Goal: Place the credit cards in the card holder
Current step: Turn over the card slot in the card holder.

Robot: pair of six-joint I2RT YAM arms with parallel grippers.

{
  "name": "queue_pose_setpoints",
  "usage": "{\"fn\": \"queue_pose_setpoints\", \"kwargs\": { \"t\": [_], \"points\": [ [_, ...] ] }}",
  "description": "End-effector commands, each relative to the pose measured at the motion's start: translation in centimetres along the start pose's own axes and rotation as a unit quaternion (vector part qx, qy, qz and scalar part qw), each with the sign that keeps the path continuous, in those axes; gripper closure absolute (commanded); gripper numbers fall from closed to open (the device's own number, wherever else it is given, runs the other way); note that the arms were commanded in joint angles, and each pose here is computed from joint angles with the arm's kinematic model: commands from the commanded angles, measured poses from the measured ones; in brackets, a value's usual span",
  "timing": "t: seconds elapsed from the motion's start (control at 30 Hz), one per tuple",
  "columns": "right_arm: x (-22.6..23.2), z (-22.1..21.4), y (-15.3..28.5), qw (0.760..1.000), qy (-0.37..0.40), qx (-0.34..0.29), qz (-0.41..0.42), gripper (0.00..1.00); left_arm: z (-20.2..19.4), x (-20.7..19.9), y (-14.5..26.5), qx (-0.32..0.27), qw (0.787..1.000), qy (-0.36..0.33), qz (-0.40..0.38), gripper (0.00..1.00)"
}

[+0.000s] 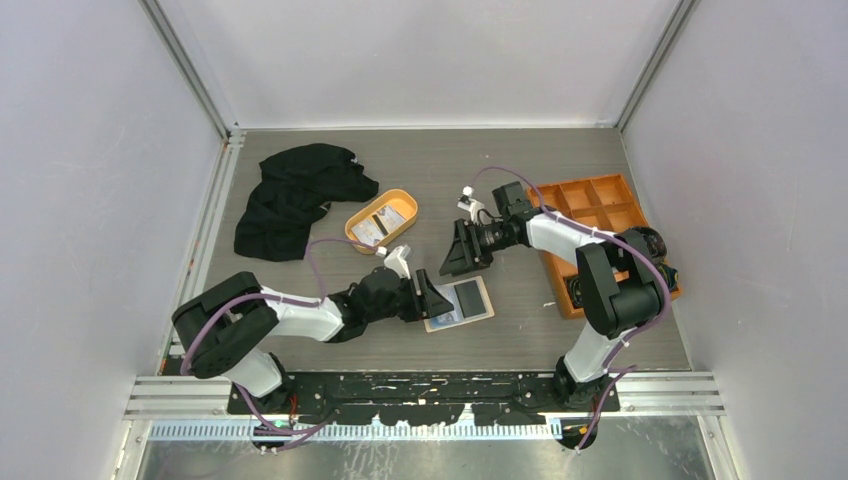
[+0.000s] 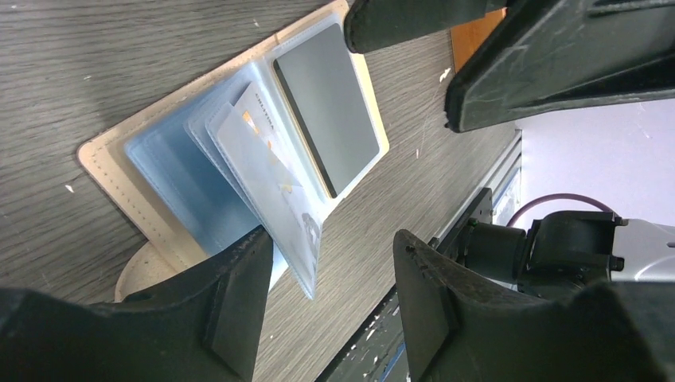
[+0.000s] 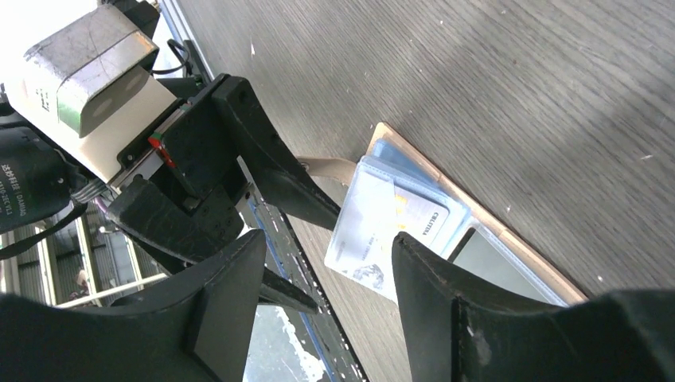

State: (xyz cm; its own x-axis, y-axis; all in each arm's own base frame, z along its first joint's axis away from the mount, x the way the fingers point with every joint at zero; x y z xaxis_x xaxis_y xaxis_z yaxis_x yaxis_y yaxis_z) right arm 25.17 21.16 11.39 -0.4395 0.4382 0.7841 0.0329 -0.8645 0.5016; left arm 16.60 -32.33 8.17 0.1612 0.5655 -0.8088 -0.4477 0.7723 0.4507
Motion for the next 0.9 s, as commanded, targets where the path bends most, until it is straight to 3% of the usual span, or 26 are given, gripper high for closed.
{"fn": "queue_pose_setpoints", "kwargs": {
  "t": [0.0,0.3,0.87],
  "points": [
    [1.4,1.4,0.4,0.999,0.013,-0.033,0.017,0.35,0.9,-2.5,-0.4,-0.009,0.999,-0.015,-0.047,0.42],
    [0.4,2.0,0.2,0.996,-0.043,-0.074,0.006,0.34,0.7,-2.7,-0.4,-0.008,0.998,-0.025,-0.061,0.41],
    [-0.4,-0.4,1.0,0.995,-0.080,-0.048,-0.018,0.34,-0.1,-3.6,-1.3,-0.012,0.996,-0.031,-0.077,0.40]
  ]
}}
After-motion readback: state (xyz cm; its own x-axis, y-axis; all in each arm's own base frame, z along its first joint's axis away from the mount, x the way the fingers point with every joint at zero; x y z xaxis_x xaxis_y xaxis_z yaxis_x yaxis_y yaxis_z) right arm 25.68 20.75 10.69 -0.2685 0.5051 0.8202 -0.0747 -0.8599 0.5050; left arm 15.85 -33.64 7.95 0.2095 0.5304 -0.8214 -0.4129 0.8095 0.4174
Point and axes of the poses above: each gripper's point midway between its finger pads, its own y axis back along the fingers, its own x axis along the line the jaws close on, z = x × y, the point moved 4 cm from there along y, back along the fingers, and after that the axes turned 3 degrees about y, right-handed, at the moved point
